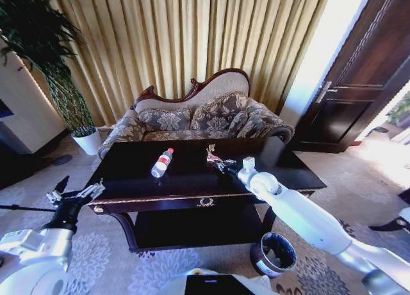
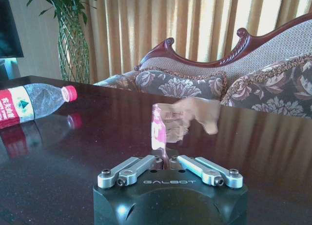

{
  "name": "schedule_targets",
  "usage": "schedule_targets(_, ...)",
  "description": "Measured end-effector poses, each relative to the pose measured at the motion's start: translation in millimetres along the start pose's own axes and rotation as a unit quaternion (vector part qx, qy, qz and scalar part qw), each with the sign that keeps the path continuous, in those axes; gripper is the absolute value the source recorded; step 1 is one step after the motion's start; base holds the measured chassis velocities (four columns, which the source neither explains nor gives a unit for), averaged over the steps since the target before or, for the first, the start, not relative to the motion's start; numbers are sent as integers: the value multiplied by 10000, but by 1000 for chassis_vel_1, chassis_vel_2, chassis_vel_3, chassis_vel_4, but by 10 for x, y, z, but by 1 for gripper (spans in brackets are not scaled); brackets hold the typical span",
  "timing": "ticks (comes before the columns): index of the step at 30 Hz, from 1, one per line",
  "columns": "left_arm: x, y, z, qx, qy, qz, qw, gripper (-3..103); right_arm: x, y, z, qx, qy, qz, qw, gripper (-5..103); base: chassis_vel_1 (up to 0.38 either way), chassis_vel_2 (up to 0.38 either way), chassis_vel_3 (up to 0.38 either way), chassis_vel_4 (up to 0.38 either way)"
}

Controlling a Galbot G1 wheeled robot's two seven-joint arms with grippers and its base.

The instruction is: Move to the front of the table and place the trash on the table into the trash bin.

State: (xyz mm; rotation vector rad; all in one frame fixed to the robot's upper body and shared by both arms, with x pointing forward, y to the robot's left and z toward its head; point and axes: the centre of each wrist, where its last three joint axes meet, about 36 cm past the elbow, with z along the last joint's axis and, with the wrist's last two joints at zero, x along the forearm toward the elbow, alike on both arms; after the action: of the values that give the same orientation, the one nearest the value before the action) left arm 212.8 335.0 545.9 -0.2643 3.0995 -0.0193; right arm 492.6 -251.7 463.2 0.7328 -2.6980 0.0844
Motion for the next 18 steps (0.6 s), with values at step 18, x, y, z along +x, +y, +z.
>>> schedule_targets(18,-27,-22,0,41,-53,57,10000,100,411,57,-78,-362,-833,617,9940,0,0,0,0,0)
